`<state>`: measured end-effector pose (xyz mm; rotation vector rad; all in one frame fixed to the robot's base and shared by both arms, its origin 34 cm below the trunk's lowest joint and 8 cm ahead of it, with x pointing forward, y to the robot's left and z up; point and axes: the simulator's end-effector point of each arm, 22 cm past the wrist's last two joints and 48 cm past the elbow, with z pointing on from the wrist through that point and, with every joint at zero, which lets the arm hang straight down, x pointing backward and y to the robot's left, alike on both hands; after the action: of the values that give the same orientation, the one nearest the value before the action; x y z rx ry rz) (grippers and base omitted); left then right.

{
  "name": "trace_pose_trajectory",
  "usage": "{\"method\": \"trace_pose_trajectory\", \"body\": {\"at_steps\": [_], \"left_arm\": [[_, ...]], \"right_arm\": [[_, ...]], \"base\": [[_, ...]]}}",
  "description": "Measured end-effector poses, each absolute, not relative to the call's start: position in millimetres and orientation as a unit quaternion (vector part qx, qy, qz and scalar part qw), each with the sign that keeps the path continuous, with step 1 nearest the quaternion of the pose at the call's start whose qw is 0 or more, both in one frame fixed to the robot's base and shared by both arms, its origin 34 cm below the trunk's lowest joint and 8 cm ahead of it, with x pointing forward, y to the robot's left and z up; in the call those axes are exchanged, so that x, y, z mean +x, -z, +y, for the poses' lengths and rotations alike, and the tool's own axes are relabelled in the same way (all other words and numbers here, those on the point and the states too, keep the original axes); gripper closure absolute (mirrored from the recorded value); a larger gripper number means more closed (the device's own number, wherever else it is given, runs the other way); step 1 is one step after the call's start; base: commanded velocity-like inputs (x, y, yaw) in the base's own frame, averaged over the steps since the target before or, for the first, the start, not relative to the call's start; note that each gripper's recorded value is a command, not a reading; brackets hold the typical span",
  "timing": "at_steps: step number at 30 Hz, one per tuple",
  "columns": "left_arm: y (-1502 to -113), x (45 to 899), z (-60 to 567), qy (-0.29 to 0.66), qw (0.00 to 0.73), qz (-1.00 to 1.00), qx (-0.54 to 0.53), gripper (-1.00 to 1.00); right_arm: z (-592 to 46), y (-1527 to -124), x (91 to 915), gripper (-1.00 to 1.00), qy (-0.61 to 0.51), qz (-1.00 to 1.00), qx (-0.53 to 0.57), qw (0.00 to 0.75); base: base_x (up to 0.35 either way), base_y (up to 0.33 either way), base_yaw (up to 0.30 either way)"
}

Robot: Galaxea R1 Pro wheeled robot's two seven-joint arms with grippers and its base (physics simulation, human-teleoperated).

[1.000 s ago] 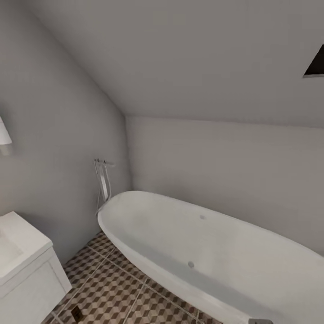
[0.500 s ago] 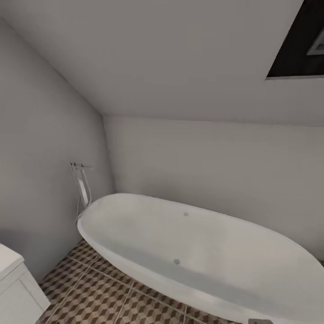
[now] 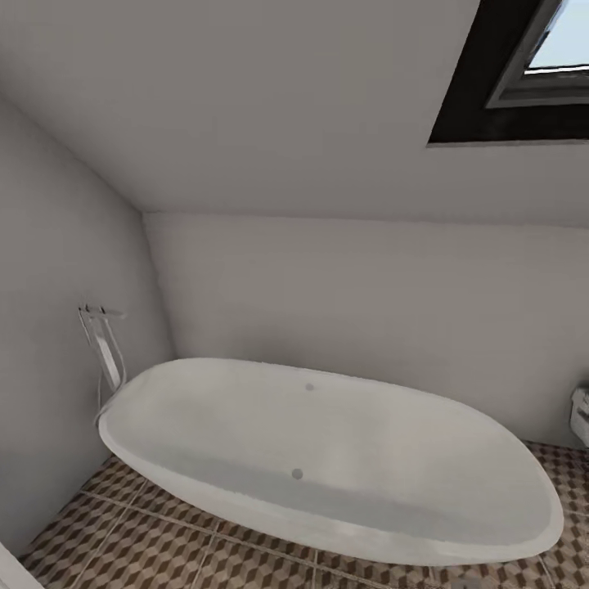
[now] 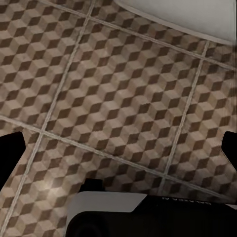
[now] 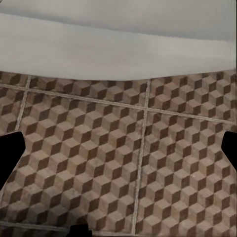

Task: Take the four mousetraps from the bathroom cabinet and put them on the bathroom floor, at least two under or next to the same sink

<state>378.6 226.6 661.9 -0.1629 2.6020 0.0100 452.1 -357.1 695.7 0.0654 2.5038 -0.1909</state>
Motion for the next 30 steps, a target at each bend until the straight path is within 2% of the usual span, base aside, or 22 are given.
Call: {"method": "trace_pose_trajectory", "body": {"at_steps": [9, 30], "left_arm": [[-671.6, 398.8, 231.6, -0.006, 0.297, 0.952, -0.067, -1.00], [-674.0, 403.3, 235.5, -0.008, 0.306, 0.950, -0.069, -1.00]], "right_arm": [[-357.3, -696.0, 452.5, -1.00, 0.072, 0.948, 0.025, 0.310], [-357.6, -696.0, 452.5, -1.00, 0.073, 0.948, 0.023, 0.310]], "base": [[0.000, 0.000, -0.280], [0.000, 0.000, -0.279]]}}
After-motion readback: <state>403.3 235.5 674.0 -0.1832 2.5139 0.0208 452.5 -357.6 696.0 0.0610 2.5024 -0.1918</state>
